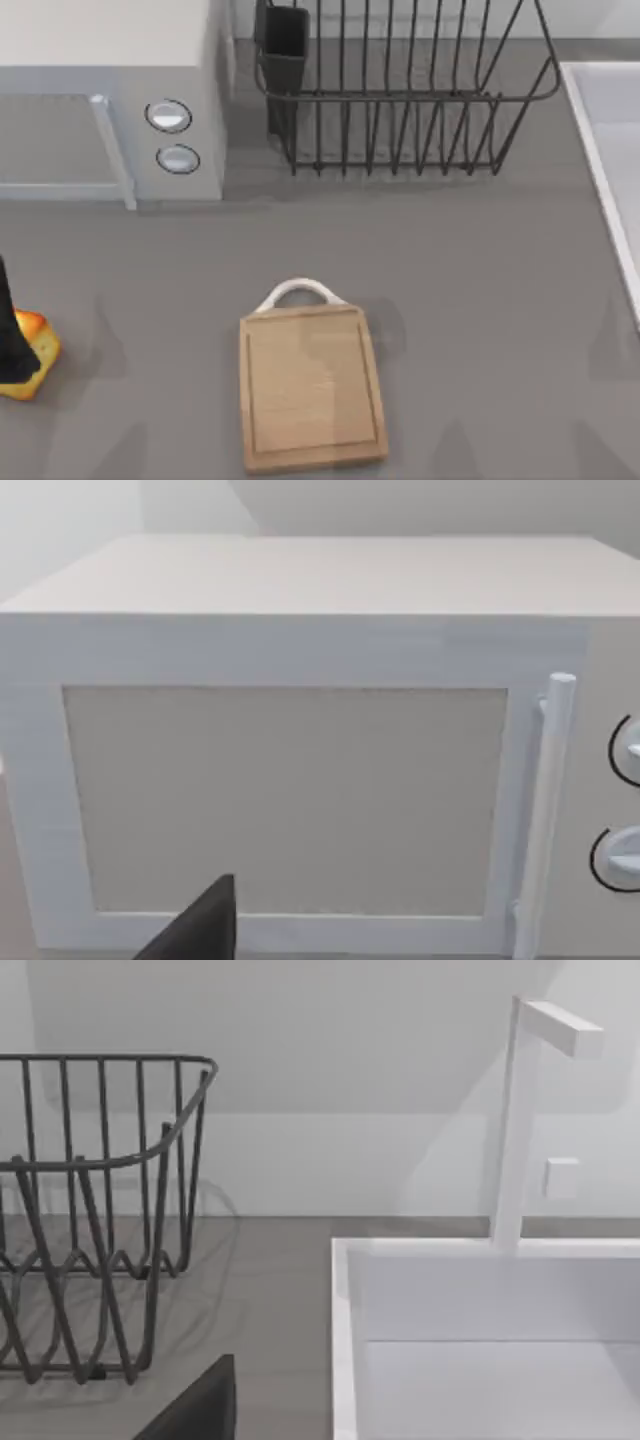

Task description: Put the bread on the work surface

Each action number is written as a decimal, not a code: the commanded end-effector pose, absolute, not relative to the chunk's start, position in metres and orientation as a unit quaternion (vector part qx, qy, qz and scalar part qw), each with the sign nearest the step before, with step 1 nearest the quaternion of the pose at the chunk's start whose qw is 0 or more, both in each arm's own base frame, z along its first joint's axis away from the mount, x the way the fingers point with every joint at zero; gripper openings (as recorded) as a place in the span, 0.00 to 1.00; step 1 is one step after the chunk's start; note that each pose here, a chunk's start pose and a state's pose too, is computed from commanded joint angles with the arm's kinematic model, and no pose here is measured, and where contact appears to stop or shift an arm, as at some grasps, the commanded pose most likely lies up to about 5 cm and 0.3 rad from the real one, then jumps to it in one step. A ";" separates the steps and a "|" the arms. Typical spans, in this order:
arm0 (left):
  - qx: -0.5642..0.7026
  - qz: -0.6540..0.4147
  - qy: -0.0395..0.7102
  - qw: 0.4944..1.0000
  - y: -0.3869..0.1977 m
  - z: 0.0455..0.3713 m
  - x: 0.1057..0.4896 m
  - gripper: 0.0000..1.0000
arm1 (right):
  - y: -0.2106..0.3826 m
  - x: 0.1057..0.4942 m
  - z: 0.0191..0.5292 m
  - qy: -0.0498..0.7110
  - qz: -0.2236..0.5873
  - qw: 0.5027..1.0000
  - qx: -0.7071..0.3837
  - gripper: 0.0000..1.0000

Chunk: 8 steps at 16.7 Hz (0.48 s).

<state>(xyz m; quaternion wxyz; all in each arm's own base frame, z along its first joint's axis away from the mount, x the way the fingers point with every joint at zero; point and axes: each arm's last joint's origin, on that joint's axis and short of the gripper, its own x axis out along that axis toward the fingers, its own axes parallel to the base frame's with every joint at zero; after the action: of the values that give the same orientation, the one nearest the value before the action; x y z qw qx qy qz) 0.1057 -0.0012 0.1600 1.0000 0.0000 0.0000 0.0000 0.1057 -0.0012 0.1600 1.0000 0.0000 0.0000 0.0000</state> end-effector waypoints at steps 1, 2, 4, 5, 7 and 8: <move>0.000 0.000 0.000 1.000 -0.001 0.160 0.106 1.00 | -0.001 0.106 0.160 0.000 0.000 1.000 0.000 1.00; 0.000 0.000 0.000 1.000 -0.001 0.160 0.106 1.00 | -0.001 0.106 0.160 0.000 0.000 1.000 0.000 1.00; 0.005 0.001 0.012 1.000 -0.001 0.166 0.106 1.00 | -0.001 0.106 0.160 0.000 0.000 1.000 0.000 1.00; 0.008 0.002 0.024 1.000 -0.001 0.172 0.106 1.00 | -0.001 0.106 0.160 0.000 0.000 1.000 0.000 1.00; 0.018 0.002 0.063 0.998 0.000 0.187 0.109 1.00 | -0.001 0.106 0.160 0.000 0.000 1.000 0.000 1.00; 0.024 0.001 0.090 0.996 0.000 0.195 0.112 1.00 | -0.001 0.106 0.160 0.000 0.000 1.000 0.000 1.00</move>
<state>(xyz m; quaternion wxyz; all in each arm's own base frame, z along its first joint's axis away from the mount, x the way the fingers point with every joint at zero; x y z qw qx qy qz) 0.1119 0.0005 0.1952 0.9956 0.0235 0.0903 0.0015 0.1057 -0.0012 0.1600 1.0000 0.0000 0.0000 0.0000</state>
